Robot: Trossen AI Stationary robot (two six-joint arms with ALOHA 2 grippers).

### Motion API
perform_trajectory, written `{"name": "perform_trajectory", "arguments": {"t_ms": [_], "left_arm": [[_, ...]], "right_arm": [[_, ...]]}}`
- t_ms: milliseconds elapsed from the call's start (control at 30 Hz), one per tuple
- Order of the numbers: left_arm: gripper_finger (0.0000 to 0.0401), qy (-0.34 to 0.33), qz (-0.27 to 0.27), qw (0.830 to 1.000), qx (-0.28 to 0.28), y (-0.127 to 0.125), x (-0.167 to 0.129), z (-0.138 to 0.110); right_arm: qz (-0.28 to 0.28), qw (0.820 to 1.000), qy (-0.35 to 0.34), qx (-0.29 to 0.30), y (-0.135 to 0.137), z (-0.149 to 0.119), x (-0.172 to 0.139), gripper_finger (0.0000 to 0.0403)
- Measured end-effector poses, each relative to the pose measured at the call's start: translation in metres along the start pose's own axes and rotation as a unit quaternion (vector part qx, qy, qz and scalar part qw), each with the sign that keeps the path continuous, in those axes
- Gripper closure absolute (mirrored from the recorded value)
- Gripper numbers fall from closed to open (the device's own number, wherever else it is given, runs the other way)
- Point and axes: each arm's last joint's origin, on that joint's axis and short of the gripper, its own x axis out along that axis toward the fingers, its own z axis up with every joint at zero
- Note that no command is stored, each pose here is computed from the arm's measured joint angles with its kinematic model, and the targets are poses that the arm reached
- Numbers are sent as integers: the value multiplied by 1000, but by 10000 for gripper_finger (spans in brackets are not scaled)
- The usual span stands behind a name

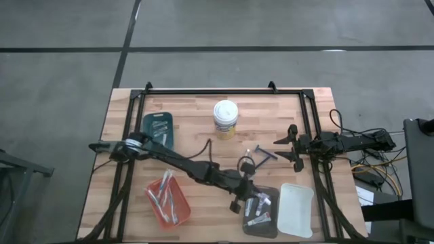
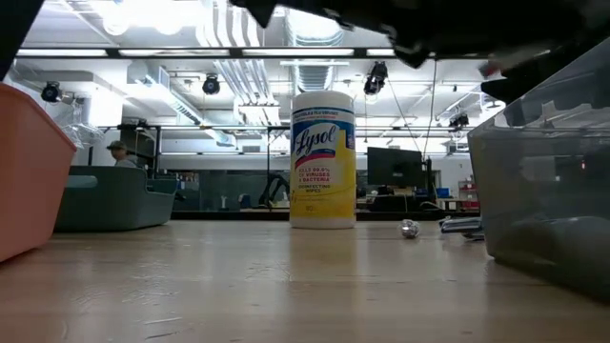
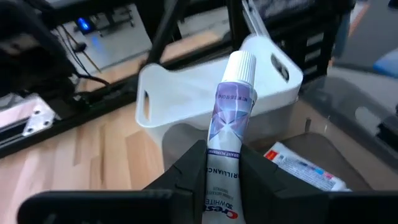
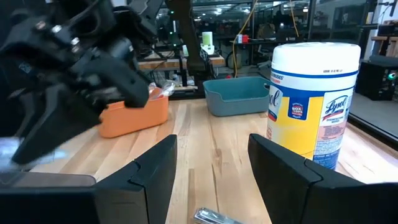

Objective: Pick & Place Travel size toiletries
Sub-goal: Put the white toothpaste into the black bin, then put the silver nail cutter into the blue bin

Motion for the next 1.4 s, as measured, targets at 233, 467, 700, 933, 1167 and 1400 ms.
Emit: {"name": "perform_trajectory", "arguments": {"t_ms": [233, 467, 700, 933, 1167, 1400], "left_arm": [[325, 55, -16, 998, 29, -2, 30, 1], [325, 76, -23, 996, 50, -3, 39, -1], [299, 84, -25, 995, 49, -4, 39, -5], [191, 88, -26, 994, 51, -3, 39, -6], [148, 109, -17, 993, 51, -5, 38, -8], [164, 131, 12, 991, 27, -3, 25, 3]], "right_arm": [[0, 1000, 0, 0, 0, 0, 0, 207], [0, 1000, 0, 0, 0, 0, 0, 207], [0, 1000, 0, 0, 0, 0, 0, 207], [0, 1000, 0, 0, 0, 0, 0, 207], [0, 1000, 0, 0, 0, 0, 0, 207], [0, 1000, 0, 0, 0, 0, 0, 207]]}}
